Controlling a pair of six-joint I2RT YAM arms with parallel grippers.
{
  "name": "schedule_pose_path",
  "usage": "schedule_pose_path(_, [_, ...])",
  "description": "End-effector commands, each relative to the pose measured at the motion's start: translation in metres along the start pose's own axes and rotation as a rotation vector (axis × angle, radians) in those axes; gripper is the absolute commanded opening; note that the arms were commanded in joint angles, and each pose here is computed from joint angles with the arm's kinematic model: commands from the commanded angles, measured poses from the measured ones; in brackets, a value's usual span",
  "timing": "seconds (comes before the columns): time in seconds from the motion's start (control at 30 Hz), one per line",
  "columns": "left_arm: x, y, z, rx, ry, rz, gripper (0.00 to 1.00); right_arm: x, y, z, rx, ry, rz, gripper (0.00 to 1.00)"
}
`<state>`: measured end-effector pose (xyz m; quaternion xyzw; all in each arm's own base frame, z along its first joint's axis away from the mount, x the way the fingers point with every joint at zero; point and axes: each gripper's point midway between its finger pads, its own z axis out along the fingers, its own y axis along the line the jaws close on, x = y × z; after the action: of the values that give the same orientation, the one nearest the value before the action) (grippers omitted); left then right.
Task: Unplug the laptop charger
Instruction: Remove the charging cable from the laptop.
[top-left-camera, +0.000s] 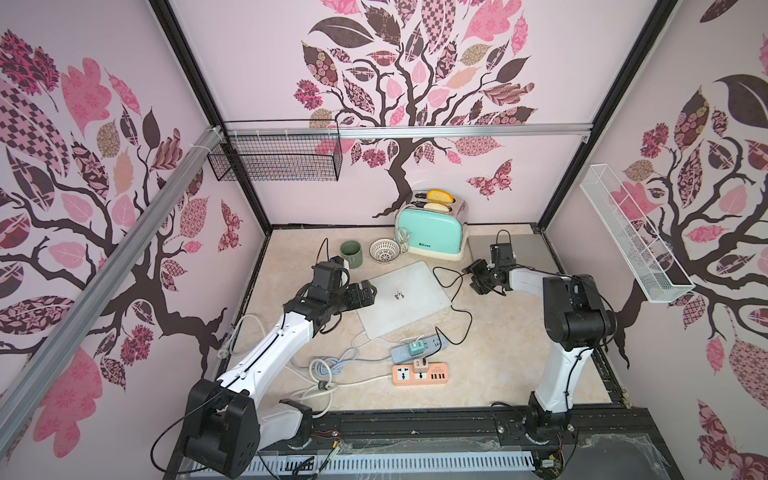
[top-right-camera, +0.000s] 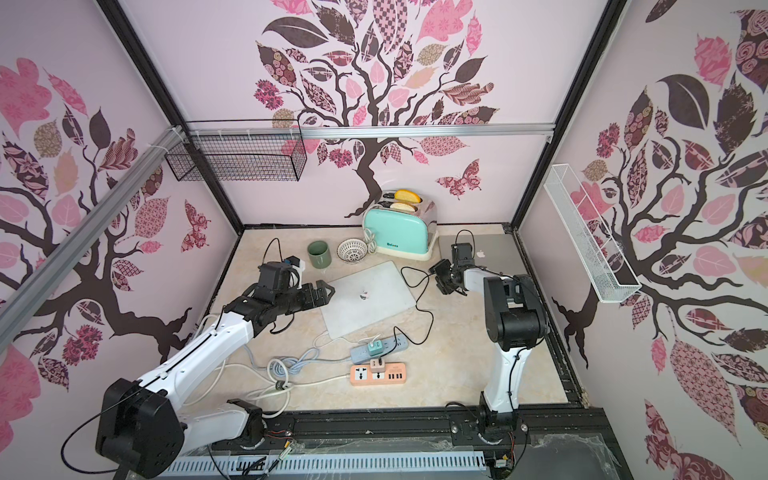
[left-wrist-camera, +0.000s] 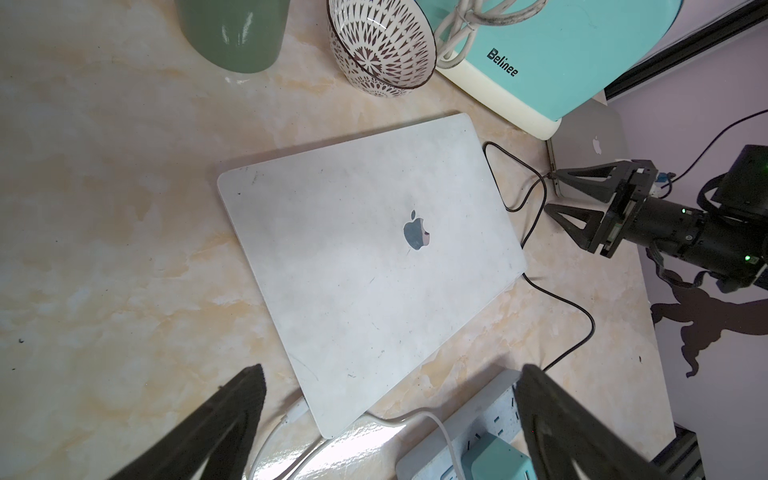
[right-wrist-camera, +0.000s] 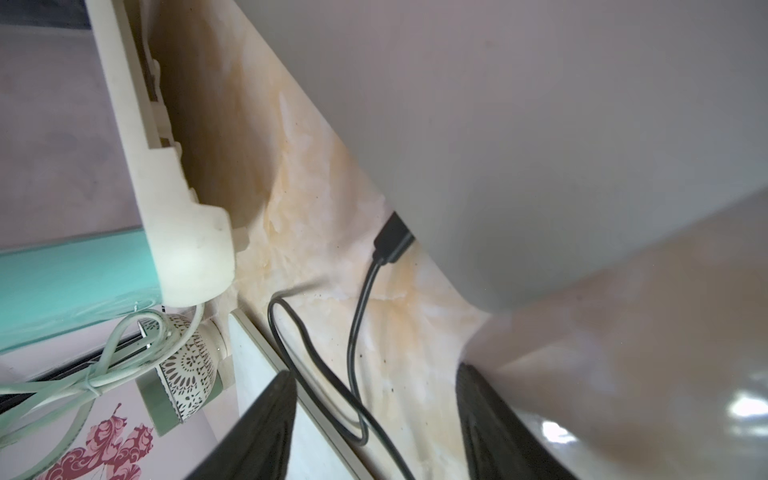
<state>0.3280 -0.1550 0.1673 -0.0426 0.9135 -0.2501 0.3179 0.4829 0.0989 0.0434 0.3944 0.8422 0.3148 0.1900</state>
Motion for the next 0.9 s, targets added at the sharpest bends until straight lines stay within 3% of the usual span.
schedule_pose_path(0.0, [-0.006,-0.008,0.000,0.024,-0.003,0.008,0.97,0.001,0.006,0.013,0.000,-0.003,-0.006,0.60])
schedule_pose_path(0.2, [-0.014,-0.009,-0.014,0.008,-0.076,0.017,0.94,0.004,-0.007,0.026,0.024,0.009,0.049,0.54])
schedule_pose_path(0.43, [-0.020,-0.007,-0.025,-0.010,-0.128,0.041,0.92,0.006,-0.017,0.026,0.063,0.009,0.073,0.31])
schedule_pose_path(0.87, [-0.010,0.000,-0.026,-0.022,-0.118,0.037,0.90,0.011,-0.021,0.029,0.067,0.033,0.123,0.18])
